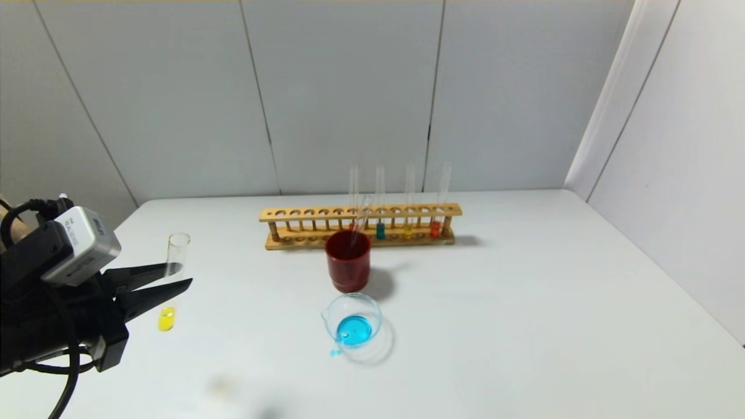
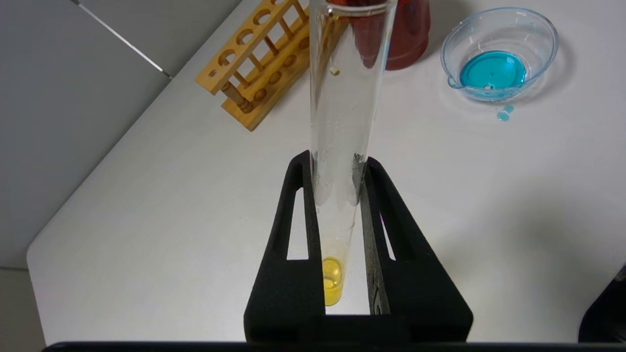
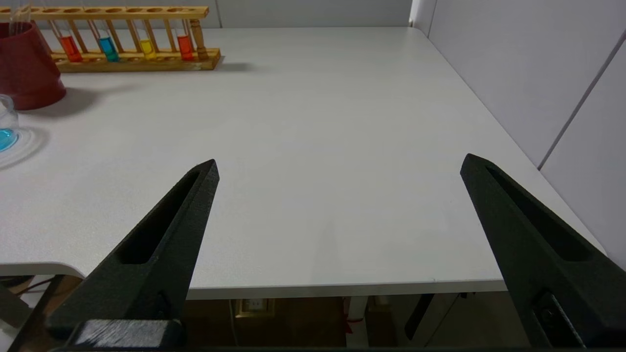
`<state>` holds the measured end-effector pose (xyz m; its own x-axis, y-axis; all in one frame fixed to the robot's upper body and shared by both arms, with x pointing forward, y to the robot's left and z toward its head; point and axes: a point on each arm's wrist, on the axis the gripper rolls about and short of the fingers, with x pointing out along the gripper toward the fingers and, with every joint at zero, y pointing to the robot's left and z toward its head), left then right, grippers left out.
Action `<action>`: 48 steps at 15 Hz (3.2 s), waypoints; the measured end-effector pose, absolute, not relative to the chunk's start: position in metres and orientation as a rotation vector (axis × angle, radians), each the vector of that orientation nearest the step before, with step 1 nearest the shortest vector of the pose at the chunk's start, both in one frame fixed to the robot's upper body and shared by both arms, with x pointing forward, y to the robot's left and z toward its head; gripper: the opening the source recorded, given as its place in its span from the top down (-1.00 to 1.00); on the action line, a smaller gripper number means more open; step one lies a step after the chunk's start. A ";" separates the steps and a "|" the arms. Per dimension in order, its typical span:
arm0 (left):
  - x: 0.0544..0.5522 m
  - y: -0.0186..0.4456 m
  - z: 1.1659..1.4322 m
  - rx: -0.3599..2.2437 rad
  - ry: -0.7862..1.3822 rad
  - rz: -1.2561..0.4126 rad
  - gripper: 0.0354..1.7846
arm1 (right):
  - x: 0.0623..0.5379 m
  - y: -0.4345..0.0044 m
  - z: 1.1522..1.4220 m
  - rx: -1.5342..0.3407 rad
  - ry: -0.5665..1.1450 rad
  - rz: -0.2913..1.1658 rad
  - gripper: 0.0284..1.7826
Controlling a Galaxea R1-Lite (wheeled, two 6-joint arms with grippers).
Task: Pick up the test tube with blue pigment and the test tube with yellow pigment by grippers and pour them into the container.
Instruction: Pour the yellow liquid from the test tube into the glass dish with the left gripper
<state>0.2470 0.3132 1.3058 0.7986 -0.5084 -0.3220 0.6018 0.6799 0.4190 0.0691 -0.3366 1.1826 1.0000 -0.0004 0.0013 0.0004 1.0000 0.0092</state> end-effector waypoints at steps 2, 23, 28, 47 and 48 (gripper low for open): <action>0.248 0.313 1.306 0.540 0.190 -0.628 0.73 | 0.069 -0.337 1.183 0.009 -0.001 -0.001 -0.95; 0.299 0.228 1.274 0.753 0.190 -0.632 0.73 | 0.069 -0.337 1.183 0.009 -0.001 0.000 -0.95; 0.304 0.213 1.260 0.807 0.220 -0.633 0.73 | 0.069 -0.337 1.183 0.009 -0.001 0.000 -0.95; 0.310 0.181 1.253 1.150 0.201 -0.613 0.73 | 0.069 -0.337 1.183 0.009 -0.001 0.000 -0.95; 0.311 0.180 1.255 1.178 0.209 -0.602 0.73 | 0.069 -0.337 1.183 0.009 -0.001 0.000 -0.95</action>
<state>0.3111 0.1803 1.2547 0.8253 -0.3319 -0.4569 0.5437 0.2481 0.8018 0.0691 -0.3366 1.1826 1.0000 0.0000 0.0013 0.0000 1.0000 0.0092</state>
